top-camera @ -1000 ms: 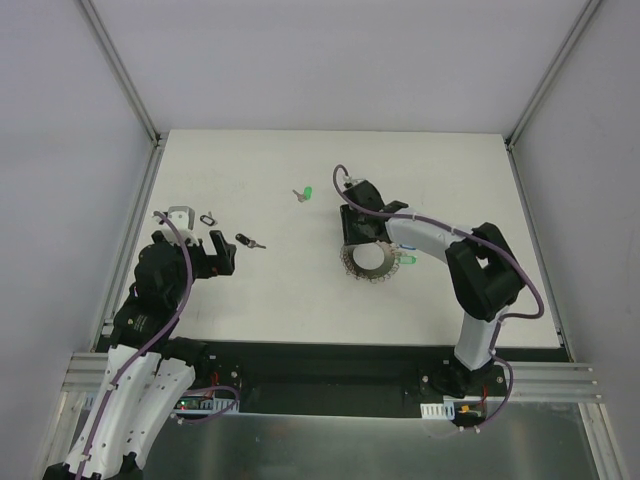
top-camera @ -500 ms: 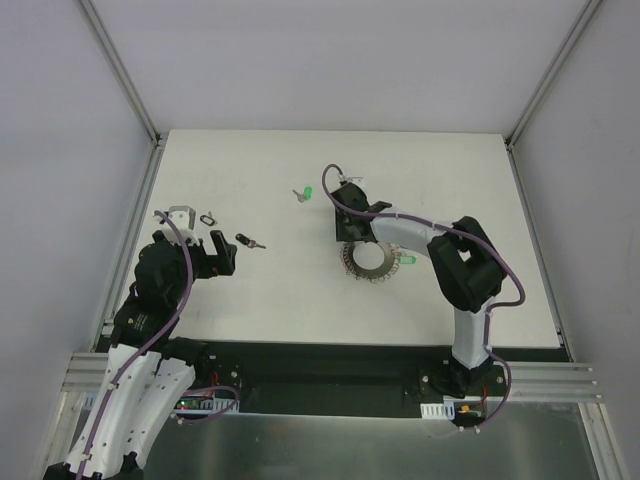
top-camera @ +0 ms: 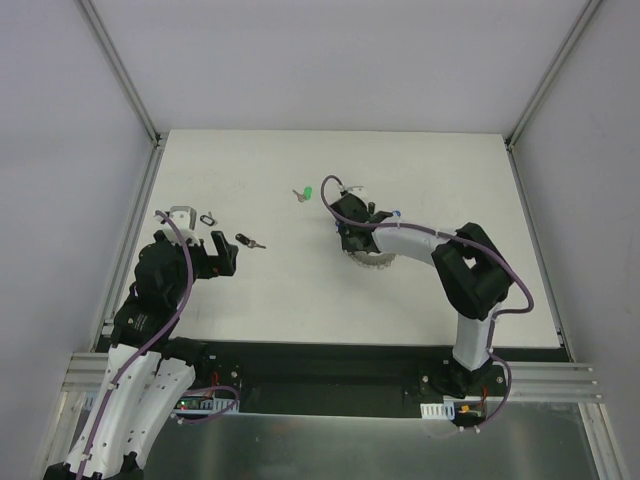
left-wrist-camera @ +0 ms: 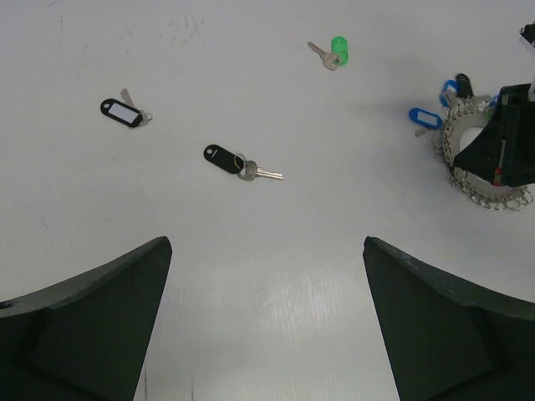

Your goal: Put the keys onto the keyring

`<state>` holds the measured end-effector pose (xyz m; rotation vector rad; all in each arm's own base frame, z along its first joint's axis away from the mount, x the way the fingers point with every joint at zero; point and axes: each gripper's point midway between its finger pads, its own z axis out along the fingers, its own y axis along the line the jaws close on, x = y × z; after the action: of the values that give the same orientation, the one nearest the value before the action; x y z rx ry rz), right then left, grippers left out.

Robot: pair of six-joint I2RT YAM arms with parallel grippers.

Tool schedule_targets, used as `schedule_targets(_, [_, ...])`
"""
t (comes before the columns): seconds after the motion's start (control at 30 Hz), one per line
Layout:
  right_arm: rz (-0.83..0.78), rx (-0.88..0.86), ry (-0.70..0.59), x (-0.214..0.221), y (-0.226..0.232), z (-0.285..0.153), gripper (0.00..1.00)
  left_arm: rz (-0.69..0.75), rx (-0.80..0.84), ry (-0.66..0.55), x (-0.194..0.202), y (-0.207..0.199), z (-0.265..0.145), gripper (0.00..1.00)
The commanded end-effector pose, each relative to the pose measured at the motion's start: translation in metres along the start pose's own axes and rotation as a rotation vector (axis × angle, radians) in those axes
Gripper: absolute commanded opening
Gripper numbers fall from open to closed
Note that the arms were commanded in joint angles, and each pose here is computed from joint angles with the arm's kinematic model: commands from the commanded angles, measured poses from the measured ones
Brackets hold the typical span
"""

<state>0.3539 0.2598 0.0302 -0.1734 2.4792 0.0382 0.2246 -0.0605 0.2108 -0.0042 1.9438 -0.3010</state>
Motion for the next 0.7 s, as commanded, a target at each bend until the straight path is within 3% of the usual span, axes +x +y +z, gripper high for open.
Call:
schedule_targets(0.0, [-0.04,-0.063,-0.014,0.006,0.002,-0.03,0.01,0.01,0.038,-0.024,-0.011,-0.007,-0.001,0.99])
schedule_targets(0.37, [-0.142,-0.195,0.04,0.046,0.009,-0.069,0.01,0.01,0.045,0.0,-0.007,-0.008,0.003,0.99])
schedule_targets(0.67, [-0.234,-0.275,0.158,0.081,0.011,-0.091,0.01,0.009,0.049,0.018,-0.004,-0.009,0.005,0.99])
